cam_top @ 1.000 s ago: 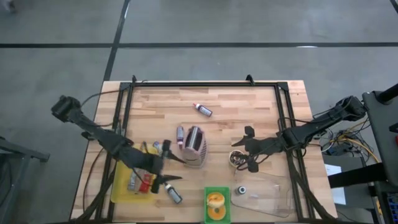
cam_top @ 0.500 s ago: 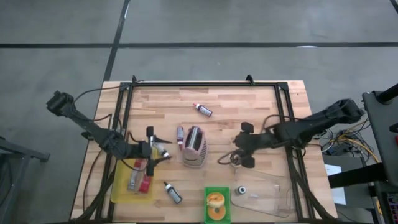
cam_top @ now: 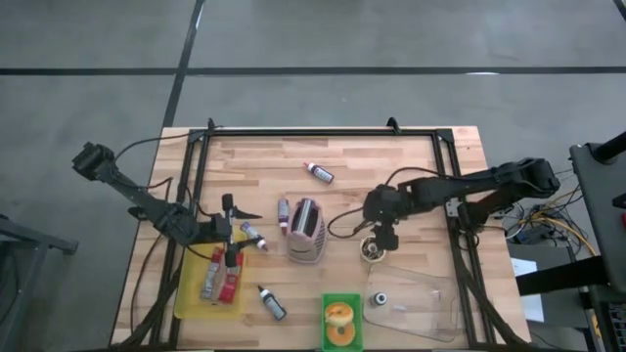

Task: Pick & Place Food Item
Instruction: Put the pink food coloring bottle into the transparent bin

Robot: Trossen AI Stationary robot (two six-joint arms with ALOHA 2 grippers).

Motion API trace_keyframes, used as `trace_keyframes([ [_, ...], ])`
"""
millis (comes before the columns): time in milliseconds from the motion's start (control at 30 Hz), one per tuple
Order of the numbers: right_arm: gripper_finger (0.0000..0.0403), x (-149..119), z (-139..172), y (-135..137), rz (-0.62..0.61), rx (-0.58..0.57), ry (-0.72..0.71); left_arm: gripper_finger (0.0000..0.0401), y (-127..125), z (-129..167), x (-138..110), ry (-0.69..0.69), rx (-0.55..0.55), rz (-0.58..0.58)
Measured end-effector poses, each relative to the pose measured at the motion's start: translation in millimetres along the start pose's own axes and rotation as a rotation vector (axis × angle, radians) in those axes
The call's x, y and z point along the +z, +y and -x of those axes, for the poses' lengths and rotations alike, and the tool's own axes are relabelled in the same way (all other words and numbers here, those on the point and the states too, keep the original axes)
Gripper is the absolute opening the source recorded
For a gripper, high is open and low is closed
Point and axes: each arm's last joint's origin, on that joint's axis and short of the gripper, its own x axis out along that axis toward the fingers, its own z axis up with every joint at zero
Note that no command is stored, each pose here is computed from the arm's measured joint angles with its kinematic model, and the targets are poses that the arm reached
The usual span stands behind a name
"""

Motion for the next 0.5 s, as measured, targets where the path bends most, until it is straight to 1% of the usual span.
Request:
trace_keyframes([
  [167, 0.0199, -4.2, -5.3, -6.5, -0.011, 0.004, 0.023, 0.0266, 0.8, 0.2, -1.1, -0.002, 0.002, 0.01],
  [267, 0.0199, -4.1, -10.2, -12.2, 0.002, -0.001, 0.001, 0.0266, 2.6, -1.0, -1.0, -0.002, 0.014, 0.014],
  [400, 0.0199, 3.4, -11.8, -23.3, 0.021, -0.009, -0.084, 0.0266, 5.4, -2.9, -0.9, -0.003, 0.032, 0.021],
  [500, 0.0199, 13.6, -9.7, -36.0, 0.026, -0.028, -0.182, 0.0266, 7.2, -4.0, -1.0, -0.001, 0.044, 0.027],
])
